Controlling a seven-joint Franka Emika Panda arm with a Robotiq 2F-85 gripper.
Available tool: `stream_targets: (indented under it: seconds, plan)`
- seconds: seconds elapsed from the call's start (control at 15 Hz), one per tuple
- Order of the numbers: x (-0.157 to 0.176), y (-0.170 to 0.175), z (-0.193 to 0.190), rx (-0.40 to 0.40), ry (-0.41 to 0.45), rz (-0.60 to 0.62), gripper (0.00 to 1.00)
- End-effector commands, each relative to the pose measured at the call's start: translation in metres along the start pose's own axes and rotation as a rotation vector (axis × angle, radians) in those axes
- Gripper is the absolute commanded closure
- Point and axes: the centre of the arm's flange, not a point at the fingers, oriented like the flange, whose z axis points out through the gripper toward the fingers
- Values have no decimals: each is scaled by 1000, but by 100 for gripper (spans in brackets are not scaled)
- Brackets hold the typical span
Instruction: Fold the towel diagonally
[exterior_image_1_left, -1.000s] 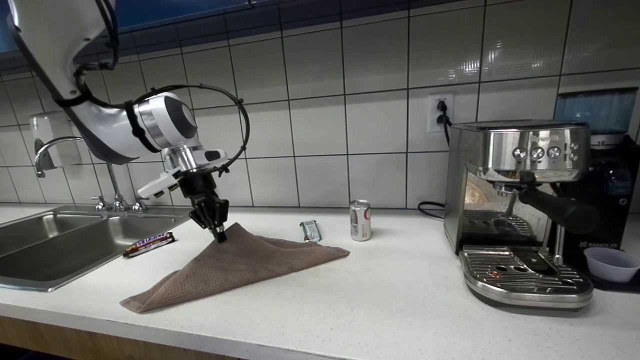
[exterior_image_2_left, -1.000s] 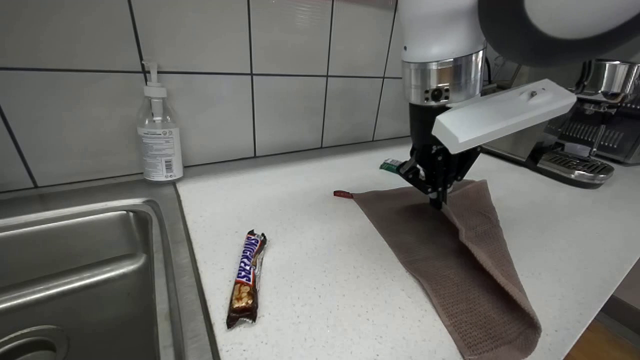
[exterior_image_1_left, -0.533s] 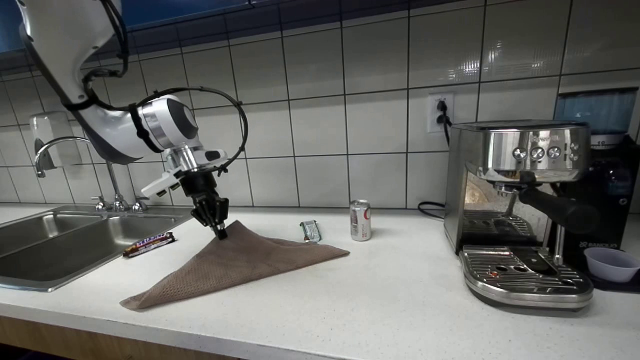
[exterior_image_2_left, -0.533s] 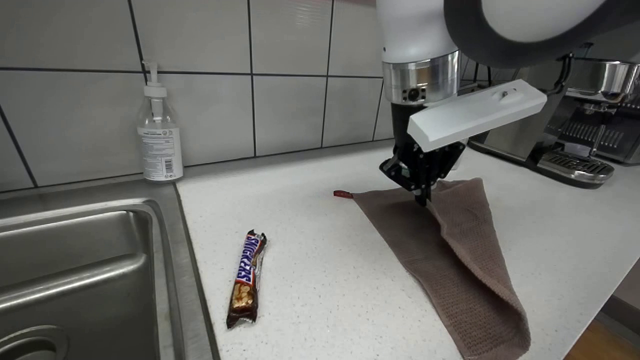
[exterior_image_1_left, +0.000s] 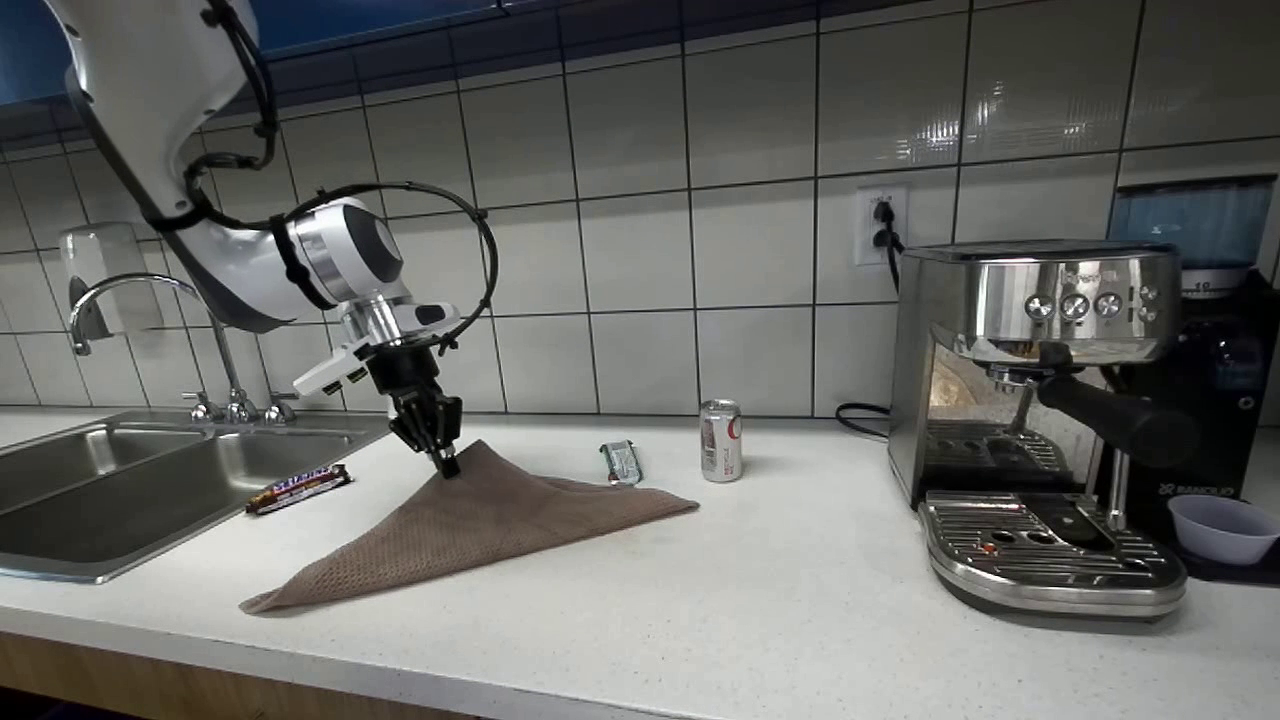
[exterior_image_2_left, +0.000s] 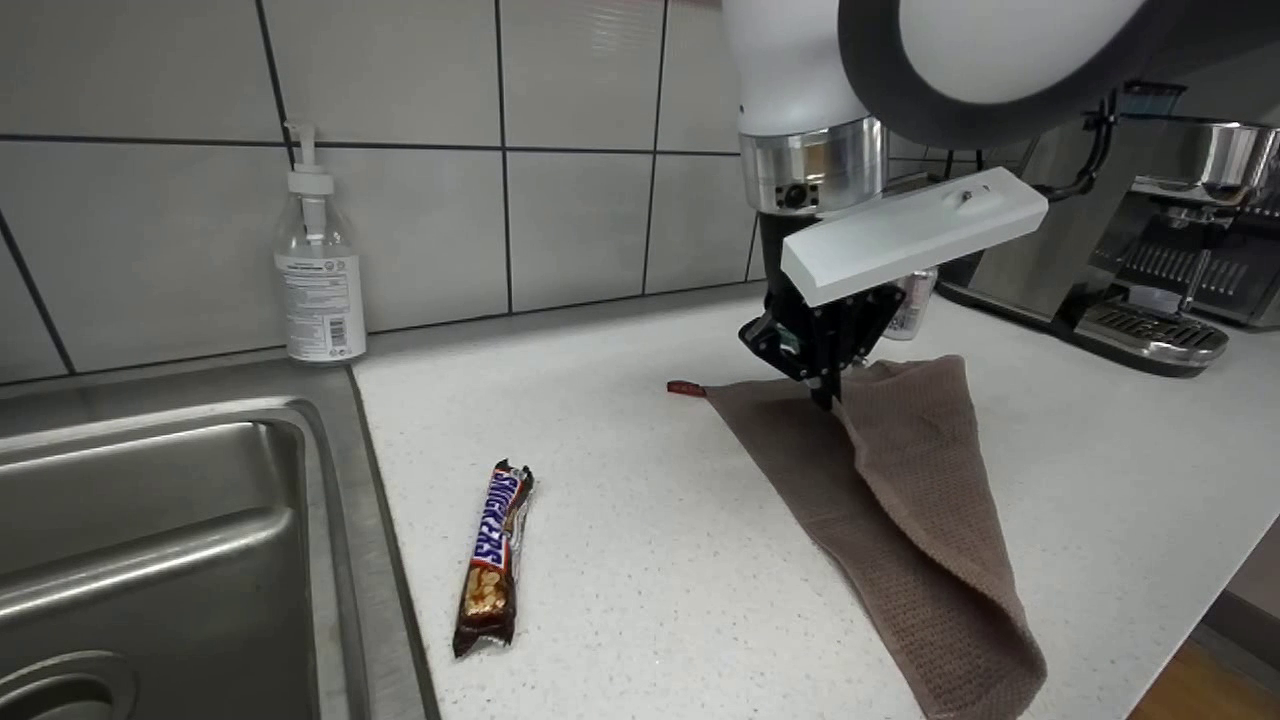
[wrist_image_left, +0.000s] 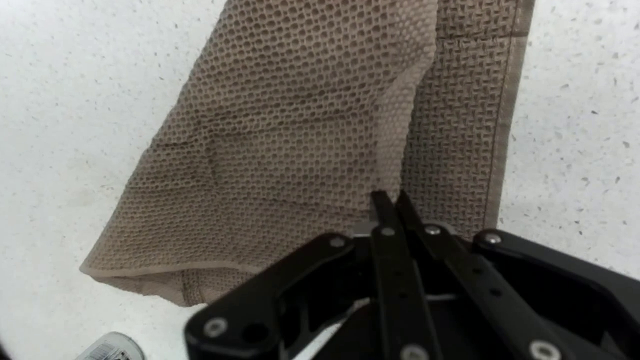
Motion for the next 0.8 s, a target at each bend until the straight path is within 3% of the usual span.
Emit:
stream_targets:
  seconds: [0.0, 0.73]
  plan:
    - [12, -8, -4, -14, -19, 37, 99]
    - [23, -19, -9, 18, -28, 54, 99]
